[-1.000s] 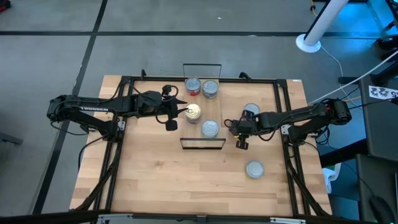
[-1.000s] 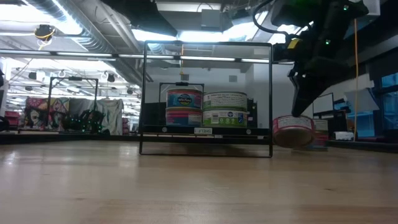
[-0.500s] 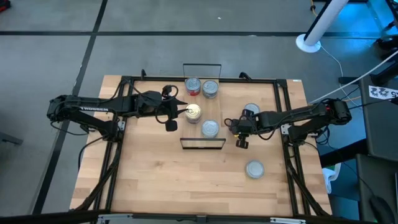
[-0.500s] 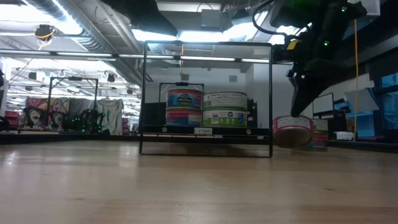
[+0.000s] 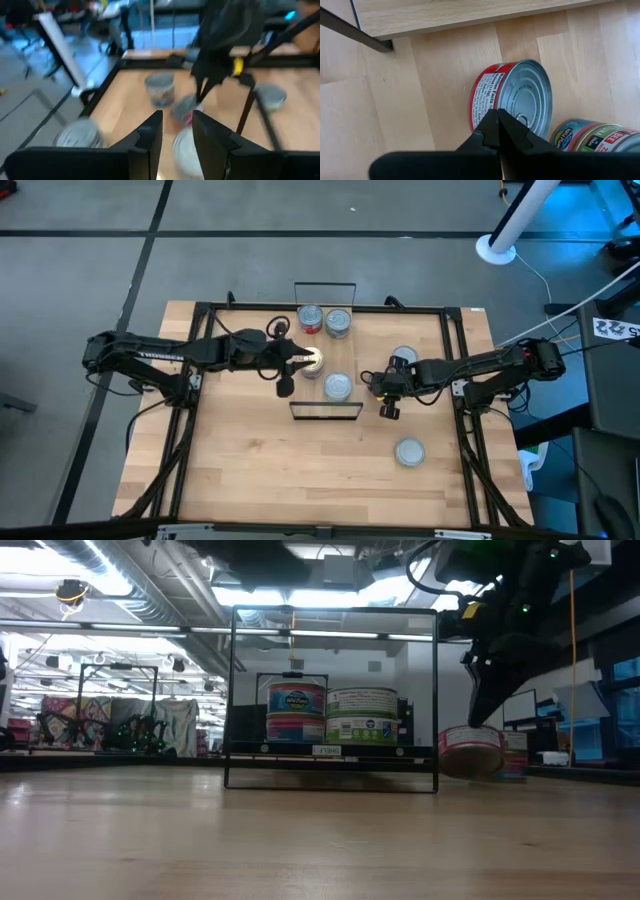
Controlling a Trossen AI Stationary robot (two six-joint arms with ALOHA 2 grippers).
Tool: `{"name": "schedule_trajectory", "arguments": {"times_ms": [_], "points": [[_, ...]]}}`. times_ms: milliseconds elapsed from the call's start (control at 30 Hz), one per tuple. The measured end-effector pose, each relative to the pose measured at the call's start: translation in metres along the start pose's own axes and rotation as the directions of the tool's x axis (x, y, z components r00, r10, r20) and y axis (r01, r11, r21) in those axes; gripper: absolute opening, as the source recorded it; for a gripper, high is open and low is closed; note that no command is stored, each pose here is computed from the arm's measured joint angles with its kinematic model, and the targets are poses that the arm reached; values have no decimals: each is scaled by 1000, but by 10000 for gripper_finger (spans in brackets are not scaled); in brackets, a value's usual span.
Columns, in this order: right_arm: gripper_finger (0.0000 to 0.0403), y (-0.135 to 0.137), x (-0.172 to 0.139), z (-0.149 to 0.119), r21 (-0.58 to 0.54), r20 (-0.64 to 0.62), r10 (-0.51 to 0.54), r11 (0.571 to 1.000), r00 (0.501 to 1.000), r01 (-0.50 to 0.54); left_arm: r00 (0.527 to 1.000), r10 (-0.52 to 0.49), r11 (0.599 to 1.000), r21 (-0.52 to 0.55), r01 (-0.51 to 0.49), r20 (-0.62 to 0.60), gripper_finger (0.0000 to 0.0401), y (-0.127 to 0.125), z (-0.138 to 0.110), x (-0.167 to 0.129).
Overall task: Stack canned seafood by type on shelf
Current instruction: Stack the red tuna can on top of the other red tuna can on the shelf
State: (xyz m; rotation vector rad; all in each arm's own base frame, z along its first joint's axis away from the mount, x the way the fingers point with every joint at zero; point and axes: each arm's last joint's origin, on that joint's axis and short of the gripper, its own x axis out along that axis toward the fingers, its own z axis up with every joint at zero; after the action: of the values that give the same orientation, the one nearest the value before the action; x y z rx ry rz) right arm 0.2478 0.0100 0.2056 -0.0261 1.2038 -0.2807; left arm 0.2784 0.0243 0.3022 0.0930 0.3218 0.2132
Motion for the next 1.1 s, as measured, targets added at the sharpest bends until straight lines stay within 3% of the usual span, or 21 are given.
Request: {"name": "schedule_trajectory", "arguments": {"times_ms": [267,800,1100], "points": [[0,1,0,0,-1,-7,26,1000,1000,-26,988,-65,995,81,54,141,102,-25,8,14],[0,5,-1,-2,34,-35,138,990,990,-137,975,-165,983,107,150,146,102,-55,8,6],[0,28,-7,-7,12,-25,170,985,985,-170,962,-230,969,126,212,150,102,-74,9,0]]}}
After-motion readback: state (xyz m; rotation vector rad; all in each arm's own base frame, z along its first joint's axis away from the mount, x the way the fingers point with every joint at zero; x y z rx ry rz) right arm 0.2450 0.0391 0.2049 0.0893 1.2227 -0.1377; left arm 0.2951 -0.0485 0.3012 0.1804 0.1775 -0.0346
